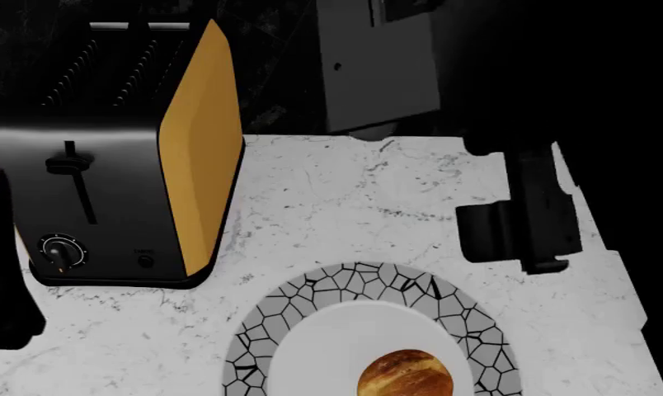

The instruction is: Place all breads on the cutting board.

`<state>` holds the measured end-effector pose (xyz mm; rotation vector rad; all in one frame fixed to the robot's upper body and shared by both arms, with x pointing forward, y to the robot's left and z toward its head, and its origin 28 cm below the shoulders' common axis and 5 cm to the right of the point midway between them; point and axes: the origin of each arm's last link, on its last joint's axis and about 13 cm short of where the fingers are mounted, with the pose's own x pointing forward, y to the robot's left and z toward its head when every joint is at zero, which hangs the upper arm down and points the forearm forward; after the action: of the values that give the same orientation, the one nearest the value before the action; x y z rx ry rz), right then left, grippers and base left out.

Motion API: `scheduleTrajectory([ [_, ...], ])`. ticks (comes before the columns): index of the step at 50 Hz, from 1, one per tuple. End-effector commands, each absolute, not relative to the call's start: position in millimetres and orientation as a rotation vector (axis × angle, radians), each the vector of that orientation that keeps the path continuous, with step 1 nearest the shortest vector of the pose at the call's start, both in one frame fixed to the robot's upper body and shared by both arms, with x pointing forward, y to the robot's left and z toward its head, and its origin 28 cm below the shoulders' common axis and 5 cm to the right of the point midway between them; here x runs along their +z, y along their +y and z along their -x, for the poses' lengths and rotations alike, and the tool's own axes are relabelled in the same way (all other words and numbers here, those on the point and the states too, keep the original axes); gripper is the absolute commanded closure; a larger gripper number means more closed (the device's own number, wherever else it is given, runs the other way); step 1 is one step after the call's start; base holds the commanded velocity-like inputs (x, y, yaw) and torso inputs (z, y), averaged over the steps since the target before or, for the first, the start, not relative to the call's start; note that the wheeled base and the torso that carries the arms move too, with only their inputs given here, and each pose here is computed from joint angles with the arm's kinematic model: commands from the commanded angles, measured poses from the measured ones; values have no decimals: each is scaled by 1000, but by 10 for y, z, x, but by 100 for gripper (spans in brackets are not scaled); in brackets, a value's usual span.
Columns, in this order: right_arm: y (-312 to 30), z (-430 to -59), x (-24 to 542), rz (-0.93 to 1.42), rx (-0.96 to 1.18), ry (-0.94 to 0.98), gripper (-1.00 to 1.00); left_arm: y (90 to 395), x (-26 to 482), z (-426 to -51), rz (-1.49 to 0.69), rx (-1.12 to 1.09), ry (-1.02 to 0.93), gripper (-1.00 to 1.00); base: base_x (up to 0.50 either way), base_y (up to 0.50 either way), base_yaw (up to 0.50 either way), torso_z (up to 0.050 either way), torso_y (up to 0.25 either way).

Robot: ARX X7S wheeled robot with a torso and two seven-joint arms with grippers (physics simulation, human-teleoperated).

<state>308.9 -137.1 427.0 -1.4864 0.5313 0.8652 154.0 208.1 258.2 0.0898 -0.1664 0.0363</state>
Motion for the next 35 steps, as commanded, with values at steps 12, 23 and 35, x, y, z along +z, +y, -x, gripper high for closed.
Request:
scheduleTrajectory([
  [12,-955,-3240,4081,1548,1086,573,-100,2079,2552,-1555,-92,37,-151,-100,0,0,0,0,0],
  [23,-704,-3180,3814,1617,1224,536,-100,2084,2538,-1556,-89,39,-148,-100,0,0,0,0,0],
  [35,-558,-3166,3687,1665,1307,479,-100,2080,2523,-1577,-90,40,-141,-100,0,0,0,0,0],
])
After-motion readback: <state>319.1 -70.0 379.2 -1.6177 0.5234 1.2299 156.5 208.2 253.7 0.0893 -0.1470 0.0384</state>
